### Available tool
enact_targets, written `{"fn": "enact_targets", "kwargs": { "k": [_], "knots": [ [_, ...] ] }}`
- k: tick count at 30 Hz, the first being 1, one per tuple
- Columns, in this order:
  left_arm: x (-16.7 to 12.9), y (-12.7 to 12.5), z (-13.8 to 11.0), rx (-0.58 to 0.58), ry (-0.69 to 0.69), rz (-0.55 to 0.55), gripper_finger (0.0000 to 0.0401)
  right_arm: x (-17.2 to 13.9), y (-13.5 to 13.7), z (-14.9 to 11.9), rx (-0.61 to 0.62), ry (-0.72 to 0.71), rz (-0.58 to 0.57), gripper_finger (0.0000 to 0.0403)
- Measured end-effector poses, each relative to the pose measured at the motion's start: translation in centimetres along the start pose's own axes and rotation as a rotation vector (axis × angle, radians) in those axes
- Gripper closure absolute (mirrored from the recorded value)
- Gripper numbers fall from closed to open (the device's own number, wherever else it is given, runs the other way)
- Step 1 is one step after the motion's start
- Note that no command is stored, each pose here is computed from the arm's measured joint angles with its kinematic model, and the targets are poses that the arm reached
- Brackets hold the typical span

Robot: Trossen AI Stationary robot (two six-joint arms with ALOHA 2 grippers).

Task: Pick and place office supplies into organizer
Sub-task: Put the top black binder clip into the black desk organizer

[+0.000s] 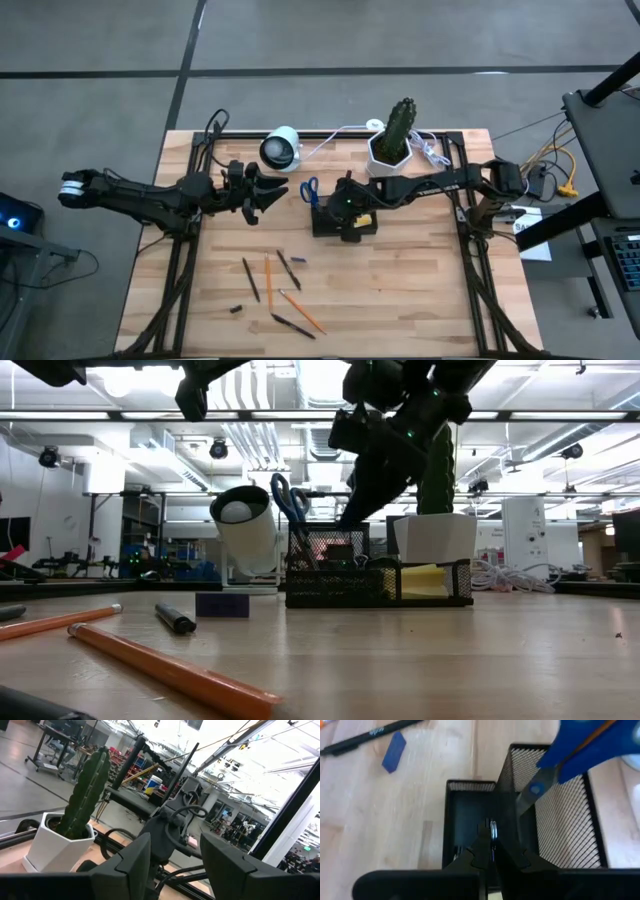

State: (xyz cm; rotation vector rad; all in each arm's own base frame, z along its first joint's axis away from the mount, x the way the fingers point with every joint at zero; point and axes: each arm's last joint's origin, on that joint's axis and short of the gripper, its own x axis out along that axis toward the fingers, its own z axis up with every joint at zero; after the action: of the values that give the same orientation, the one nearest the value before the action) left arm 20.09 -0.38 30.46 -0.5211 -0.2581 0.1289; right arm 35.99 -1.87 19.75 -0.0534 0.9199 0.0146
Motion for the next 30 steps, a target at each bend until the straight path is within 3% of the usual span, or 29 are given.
{"fn": "enact_targets", "kwargs": {
  "k": [13,30],
  "knots": [
    [0.0,0.0,0.0,0.0,0.0,0.0,0.0244,0.8,0.1,-1.6,-0.008,0.028,0.003,0.0394],
    [0.0,0.0,0.0,0.0,0.0,0.0,0.0244,2.6,0.2,-2.5,0.069,0.063,0.009,0.0394]
  ]
}}
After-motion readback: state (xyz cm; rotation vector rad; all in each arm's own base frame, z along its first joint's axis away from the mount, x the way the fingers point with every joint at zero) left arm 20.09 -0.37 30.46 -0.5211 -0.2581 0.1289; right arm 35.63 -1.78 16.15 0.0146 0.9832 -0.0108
